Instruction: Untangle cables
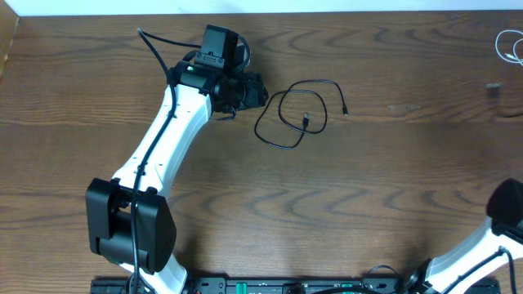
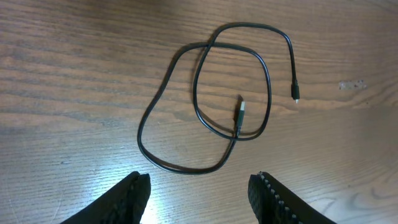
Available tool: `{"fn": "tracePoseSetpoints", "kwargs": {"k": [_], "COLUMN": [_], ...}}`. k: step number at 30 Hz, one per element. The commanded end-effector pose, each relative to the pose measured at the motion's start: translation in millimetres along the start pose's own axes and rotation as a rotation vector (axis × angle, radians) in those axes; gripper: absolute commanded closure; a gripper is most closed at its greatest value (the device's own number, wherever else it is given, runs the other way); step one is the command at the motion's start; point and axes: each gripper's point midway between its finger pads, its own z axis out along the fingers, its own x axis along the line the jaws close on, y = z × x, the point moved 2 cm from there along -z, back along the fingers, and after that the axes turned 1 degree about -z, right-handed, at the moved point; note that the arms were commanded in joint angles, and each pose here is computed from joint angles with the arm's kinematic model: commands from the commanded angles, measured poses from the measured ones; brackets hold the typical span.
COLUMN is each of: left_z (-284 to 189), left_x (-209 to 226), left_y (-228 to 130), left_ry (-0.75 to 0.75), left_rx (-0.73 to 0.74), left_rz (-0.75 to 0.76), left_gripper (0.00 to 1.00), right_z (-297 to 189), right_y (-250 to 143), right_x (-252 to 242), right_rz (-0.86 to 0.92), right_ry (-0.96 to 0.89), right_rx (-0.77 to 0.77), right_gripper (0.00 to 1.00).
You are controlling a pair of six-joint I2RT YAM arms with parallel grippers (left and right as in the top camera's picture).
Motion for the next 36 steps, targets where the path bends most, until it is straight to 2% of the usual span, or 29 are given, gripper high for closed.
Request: {"fn": "tracePoseSetpoints", "kwargs": {"k": [1, 4, 7, 14, 19, 24, 29, 33, 34, 35, 36], "left_z": [6, 6, 6, 6, 6, 6, 6, 6, 6, 6, 6], "left_x": [5, 4, 4, 2, 2, 2, 2, 2, 2, 2, 2], "left_y": [-2, -2, 0, 3, 3, 3, 3, 3, 3, 3, 3], "left_ry": [0.02, 0.018, 0.016, 0.009, 0.008, 0.009, 0.008, 0.008, 0.008, 0.008, 0.008], "left_rx": [0.011, 0.008, 0.002, -0.012, -0.014, -0.014, -0.014, -0.014, -0.014, -0.014, -0.014], "left_rz": [0.002, 0.003, 0.005, 0.01, 0.011, 0.01, 0.011, 0.011, 0.011, 0.011, 0.011], "left_gripper": [0.44, 0.44, 0.44, 0.44, 0.44, 0.44, 0.44, 0.44, 0.44, 0.44, 0.44], "right_z": [40, 72, 98, 123, 121, 119, 122, 133, 136, 137, 138], "right_y": [-21, -32, -62, -157, -225, -280, -313, -331, -335, -337, -341], "right_x": [-44, -71, -95, -109, -115, -119, -124, -127, -129, -132, -134], "right_rz": [0.002, 0.007, 0.024, 0.056, 0.081, 0.098, 0.103, 0.098, 0.095, 0.09, 0.086], "right_ry": [-0.055, -0.094, -0.127, -0.153, -0.171, -0.182, -0.19, -0.188, -0.193, -0.204, -0.214], "right_rx": [0.033, 0.003, 0.05, 0.314, 0.514, 0.651, 0.692, 0.659, 0.645, 0.636, 0.631], "right_gripper": [0.99, 0.99, 0.99, 0.99, 0.99, 0.99, 0.99, 0.99, 0.97, 0.83, 0.56]}}
